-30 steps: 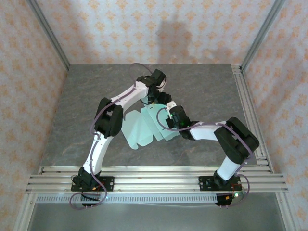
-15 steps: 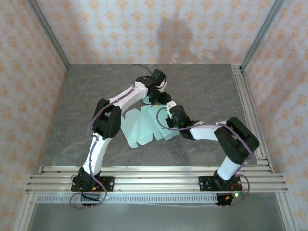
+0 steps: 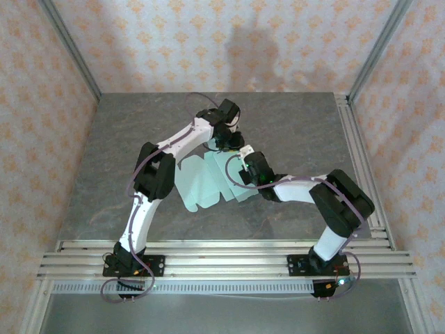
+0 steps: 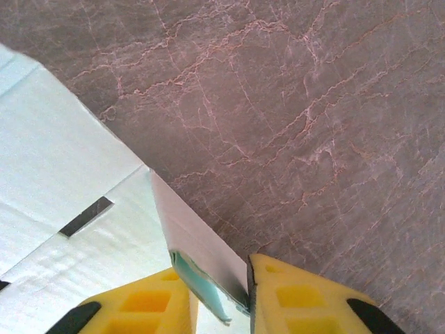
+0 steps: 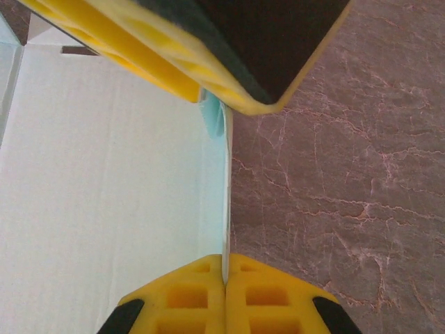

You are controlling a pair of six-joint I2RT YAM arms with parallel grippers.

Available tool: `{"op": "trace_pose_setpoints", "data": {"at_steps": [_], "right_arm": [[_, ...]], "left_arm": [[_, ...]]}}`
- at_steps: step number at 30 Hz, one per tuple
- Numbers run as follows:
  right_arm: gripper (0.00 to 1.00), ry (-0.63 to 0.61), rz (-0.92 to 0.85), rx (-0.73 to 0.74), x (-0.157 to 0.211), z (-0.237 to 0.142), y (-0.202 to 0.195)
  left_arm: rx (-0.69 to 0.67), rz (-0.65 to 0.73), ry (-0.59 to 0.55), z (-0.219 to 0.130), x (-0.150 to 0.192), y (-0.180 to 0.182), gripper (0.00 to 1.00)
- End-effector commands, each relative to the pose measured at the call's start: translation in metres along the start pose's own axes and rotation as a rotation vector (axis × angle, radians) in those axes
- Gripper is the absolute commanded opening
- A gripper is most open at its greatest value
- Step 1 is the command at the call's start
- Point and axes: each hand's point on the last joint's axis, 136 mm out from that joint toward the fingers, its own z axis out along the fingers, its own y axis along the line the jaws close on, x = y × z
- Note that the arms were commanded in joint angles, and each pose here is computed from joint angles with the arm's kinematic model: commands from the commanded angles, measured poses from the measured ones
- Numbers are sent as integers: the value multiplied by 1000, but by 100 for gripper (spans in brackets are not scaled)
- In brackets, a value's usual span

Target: Fold the paper box

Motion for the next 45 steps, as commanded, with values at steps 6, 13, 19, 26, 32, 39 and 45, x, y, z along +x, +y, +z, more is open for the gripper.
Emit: {"op": "trace_pose_setpoints", "data": {"at_steps": [6, 13, 19, 26, 32, 39, 45], "right_arm": [[0, -21, 16, 3, -9, 2, 2], [0, 5, 134, -34, -5, 2, -8], [0, 70, 245, -52, 0, 6, -21], [0, 252, 262, -37, 25, 20, -25], [5, 349, 296, -52, 33, 19, -23], [43, 246, 366, -84, 18, -2, -27], [48, 213, 443, -128, 24, -5, -30]], "left_arm": [[18, 39, -82, -22, -10, -18, 52], [-45, 75, -293, -75, -26, -14, 85], [-91, 79, -497, -126, -31, -2, 100], [-150, 46, -553, -142, -13, 29, 100], [-195, 33, -513, -139, 11, 50, 100], [-220, 42, -478, -141, 27, 59, 100], [-213, 34, -506, -153, 36, 62, 100]]}}
